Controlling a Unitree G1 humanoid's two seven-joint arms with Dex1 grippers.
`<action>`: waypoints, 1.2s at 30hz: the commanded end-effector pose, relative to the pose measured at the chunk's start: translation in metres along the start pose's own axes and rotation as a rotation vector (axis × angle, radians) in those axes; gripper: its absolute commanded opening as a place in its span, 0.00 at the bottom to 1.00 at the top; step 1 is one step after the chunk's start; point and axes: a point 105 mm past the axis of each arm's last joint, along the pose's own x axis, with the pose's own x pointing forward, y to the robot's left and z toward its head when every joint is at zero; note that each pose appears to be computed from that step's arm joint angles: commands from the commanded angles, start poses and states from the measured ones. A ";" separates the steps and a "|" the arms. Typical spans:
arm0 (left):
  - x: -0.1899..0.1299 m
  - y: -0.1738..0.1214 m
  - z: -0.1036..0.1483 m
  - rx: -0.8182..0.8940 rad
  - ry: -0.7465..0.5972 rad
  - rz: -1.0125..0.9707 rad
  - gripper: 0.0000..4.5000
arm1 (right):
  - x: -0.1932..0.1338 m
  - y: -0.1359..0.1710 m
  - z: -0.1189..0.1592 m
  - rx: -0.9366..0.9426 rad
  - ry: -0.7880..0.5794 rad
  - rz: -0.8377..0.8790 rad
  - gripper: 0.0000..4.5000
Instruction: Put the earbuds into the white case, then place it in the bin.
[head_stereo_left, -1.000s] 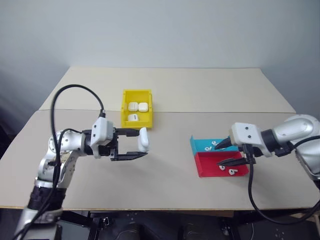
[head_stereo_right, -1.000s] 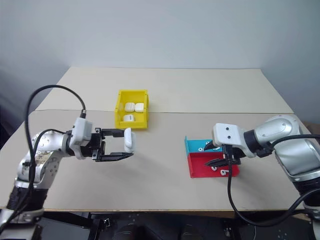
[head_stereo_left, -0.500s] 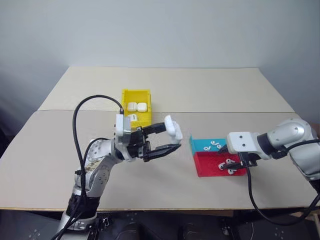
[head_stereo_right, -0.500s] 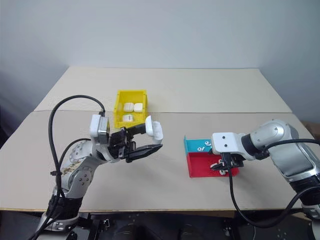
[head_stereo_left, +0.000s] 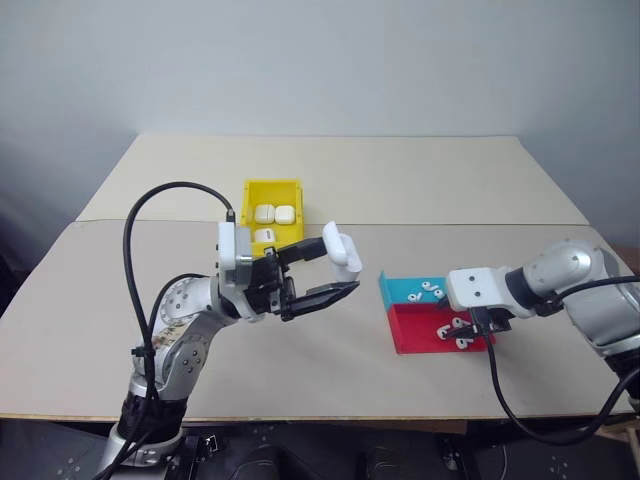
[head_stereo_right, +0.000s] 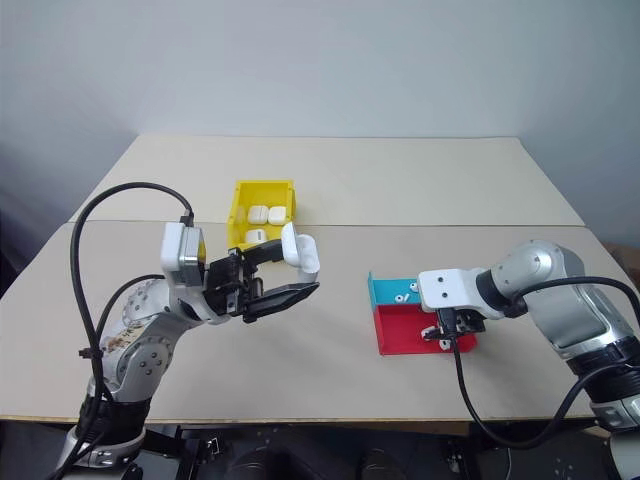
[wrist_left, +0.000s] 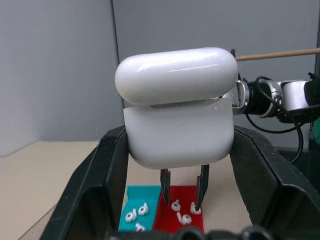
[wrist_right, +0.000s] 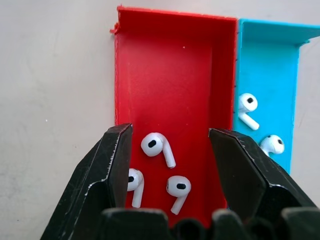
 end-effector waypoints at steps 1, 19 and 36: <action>-0.007 -0.008 0.018 0.011 -0.064 -0.049 0.61 | -0.005 -0.006 0.006 -0.027 -0.011 -0.029 0.64; -0.010 -0.020 0.032 -0.052 -0.206 -0.253 0.61 | -0.002 -0.007 0.005 -0.004 -0.024 -0.047 0.64; -0.008 -0.022 0.032 -0.037 -0.203 -0.264 0.61 | 0.010 -0.011 -0.006 -0.123 0.082 0.016 0.64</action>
